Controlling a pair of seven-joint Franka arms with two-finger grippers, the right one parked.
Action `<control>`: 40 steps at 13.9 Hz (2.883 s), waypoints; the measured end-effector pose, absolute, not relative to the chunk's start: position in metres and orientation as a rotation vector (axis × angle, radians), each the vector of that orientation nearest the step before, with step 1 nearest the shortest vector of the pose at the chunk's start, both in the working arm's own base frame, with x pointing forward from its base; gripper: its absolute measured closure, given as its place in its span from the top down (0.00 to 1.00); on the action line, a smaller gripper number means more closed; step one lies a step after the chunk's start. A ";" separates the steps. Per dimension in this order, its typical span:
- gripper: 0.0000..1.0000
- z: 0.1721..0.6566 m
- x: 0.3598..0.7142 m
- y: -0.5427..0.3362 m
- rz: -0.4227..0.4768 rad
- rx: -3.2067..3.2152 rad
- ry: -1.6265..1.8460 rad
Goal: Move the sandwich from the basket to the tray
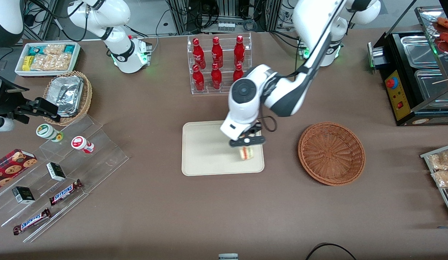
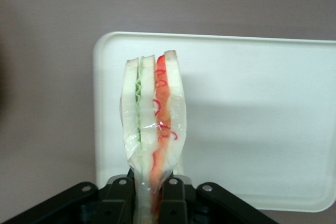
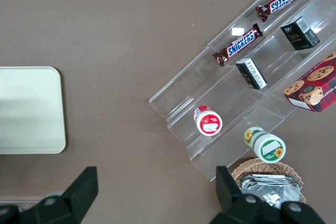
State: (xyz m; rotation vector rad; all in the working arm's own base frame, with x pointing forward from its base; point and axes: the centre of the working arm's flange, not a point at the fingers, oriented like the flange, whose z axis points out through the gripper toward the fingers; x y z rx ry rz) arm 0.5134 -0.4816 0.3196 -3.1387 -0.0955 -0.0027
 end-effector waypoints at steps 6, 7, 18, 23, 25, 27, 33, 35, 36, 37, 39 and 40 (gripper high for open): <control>0.18 0.276 0.485 -0.530 -0.028 -3.179 0.021; 0.18 0.268 0.481 -0.533 -0.016 -3.172 0.031; 0.71 0.252 0.483 -0.543 -0.043 -3.195 0.042; 1.00 0.347 0.497 -0.522 -0.087 -3.188 -0.009; 1.00 0.389 0.508 -0.496 -0.081 -3.170 -0.069; 1.00 0.428 0.521 -0.459 -0.062 -3.142 -0.148; 1.00 0.547 0.558 -0.302 -0.037 -3.097 -0.198; 1.00 0.566 0.561 -0.257 -0.001 -3.083 -0.162; 1.00 0.570 0.563 -0.236 0.014 -3.079 -0.130; 1.00 0.573 0.566 -0.217 0.030 -3.076 -0.102; 1.00 0.583 0.570 -0.173 0.050 -3.074 -0.050; 1.00 0.589 0.570 -0.152 0.049 -3.077 -0.029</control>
